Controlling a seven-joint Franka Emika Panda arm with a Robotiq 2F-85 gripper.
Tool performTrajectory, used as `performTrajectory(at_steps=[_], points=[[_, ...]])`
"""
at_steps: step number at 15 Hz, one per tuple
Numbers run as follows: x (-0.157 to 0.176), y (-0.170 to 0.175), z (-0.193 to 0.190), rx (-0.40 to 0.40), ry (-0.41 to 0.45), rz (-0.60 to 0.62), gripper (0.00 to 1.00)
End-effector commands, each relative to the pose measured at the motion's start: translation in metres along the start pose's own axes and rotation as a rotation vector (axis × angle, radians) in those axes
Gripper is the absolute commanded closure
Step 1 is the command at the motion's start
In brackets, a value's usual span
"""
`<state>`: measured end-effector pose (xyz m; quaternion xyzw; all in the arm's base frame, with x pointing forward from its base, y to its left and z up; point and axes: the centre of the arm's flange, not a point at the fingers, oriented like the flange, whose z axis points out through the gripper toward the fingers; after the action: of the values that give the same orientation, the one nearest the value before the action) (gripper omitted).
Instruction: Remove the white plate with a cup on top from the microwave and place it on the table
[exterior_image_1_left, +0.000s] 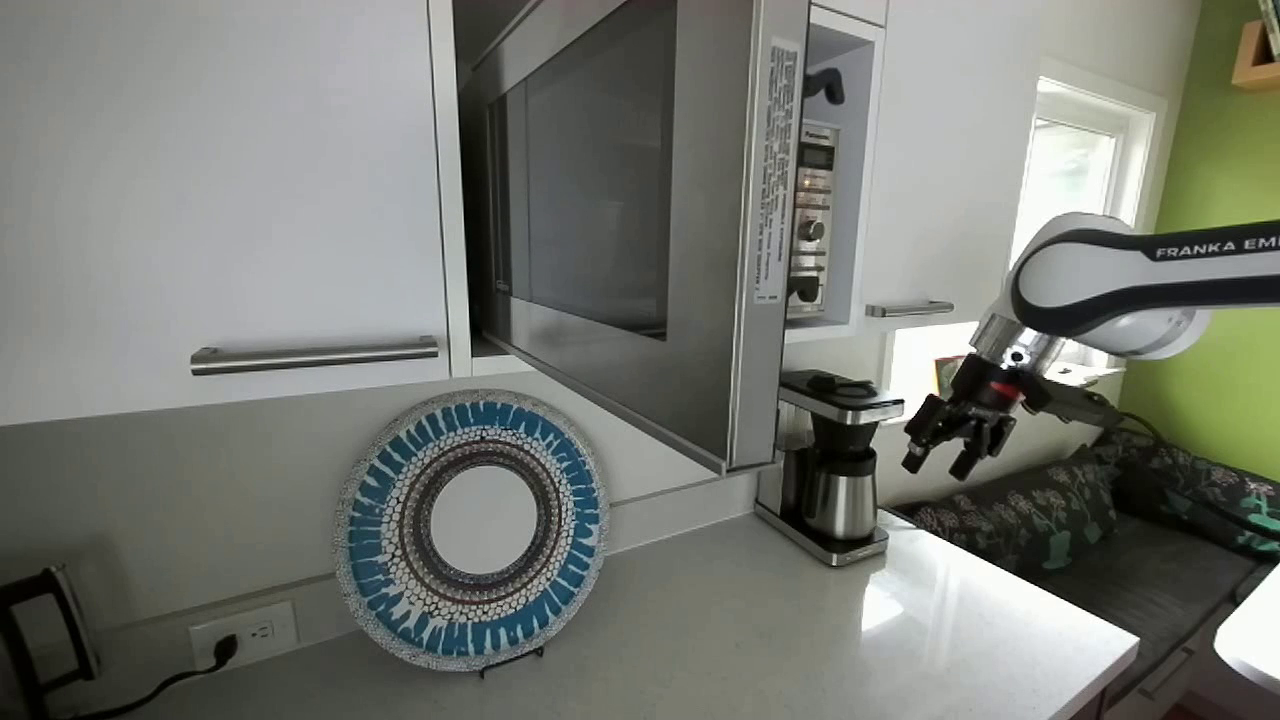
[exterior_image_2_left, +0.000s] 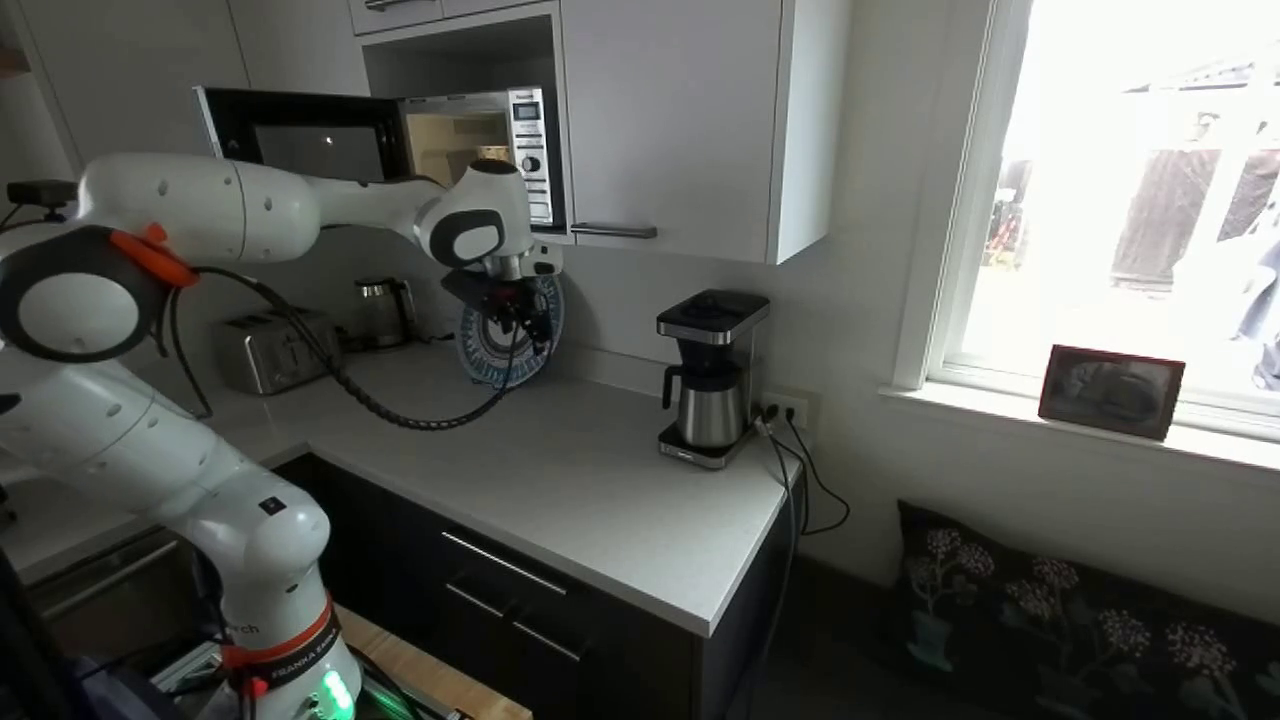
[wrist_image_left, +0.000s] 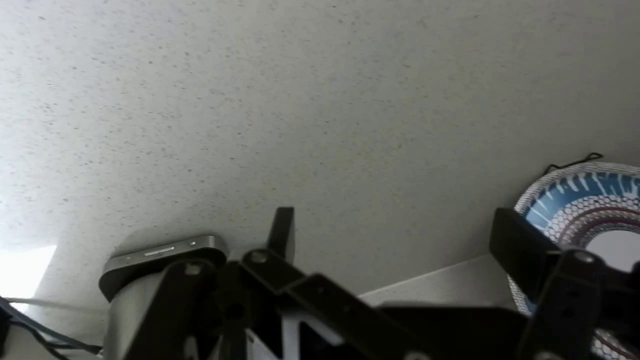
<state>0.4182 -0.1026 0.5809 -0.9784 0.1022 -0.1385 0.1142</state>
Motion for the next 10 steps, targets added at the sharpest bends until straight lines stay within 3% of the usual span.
performTrajectory(at_steps=[1, 10], points=[[0.007, -0.009, -0.004, 0.023, 0.003, 0.004, 0.00], [0.022, -0.022, -0.004, 0.045, -0.002, 0.009, 0.00]])
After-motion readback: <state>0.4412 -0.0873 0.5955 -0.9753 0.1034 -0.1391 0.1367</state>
